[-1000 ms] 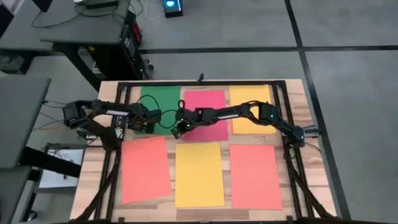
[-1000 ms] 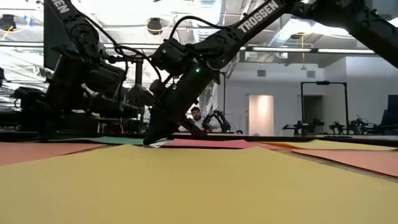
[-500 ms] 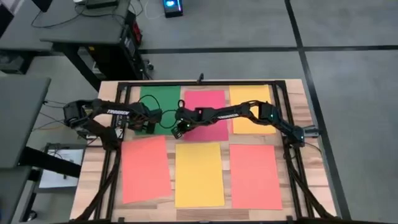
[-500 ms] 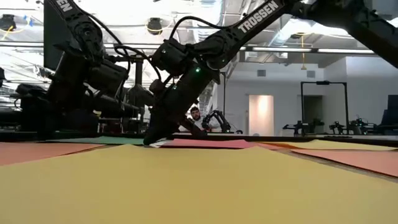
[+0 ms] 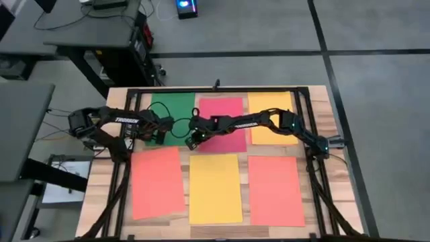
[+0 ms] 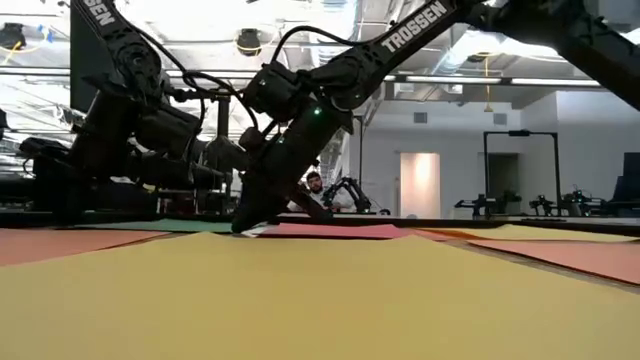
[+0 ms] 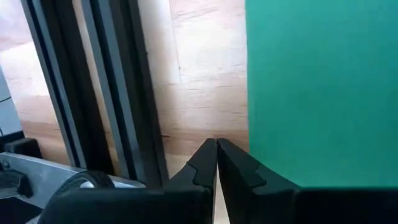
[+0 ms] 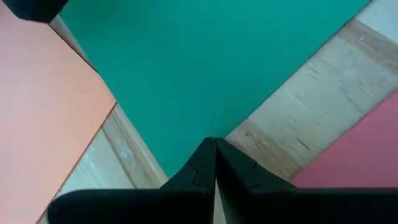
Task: Organize paper
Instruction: Stack the green paper on top of the green paper
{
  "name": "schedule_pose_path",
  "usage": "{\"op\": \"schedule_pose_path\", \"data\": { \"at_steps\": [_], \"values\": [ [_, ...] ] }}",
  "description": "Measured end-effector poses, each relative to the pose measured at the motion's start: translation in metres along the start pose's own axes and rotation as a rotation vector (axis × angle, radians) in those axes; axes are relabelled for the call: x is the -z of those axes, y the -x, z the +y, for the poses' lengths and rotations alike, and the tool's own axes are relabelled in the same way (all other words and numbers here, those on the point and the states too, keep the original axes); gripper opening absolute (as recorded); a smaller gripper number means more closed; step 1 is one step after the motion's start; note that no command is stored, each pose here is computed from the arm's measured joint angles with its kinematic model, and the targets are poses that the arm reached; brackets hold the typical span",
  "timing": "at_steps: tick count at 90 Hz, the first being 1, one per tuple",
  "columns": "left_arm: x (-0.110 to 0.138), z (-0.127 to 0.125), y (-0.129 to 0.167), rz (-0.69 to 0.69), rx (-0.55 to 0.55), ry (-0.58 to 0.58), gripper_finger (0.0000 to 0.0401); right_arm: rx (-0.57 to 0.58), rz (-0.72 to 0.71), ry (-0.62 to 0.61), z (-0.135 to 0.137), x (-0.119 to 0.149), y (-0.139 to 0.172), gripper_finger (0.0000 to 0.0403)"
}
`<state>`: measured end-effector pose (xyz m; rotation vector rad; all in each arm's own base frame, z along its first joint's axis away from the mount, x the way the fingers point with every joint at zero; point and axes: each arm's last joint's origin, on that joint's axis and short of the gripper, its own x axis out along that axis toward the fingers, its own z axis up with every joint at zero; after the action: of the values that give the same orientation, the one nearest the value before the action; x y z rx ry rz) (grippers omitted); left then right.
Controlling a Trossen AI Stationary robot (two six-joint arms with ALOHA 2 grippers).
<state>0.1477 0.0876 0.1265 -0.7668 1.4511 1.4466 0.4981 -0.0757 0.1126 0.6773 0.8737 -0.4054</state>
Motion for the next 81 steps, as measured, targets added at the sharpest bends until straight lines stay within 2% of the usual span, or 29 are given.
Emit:
{"op": "schedule_pose_path", "data": {
  "at_steps": [26,44,81],
  "values": [
    [0.0,-0.001,0.0,0.0,0.012,-0.004,0.0,0.03,0.042,0.064,0.005,-0.002,0.006,0.0],
    [0.0,-0.001,0.0,0.02,0.023,-0.005,0.0,0.058,0.078,0.114,0.013,0.009,0.007,0.0],
    [0.002,-0.004,0.001,0.033,0.048,-0.011,0.0,0.022,0.062,0.132,0.023,0.014,0.005,0.0]
  ]
}}
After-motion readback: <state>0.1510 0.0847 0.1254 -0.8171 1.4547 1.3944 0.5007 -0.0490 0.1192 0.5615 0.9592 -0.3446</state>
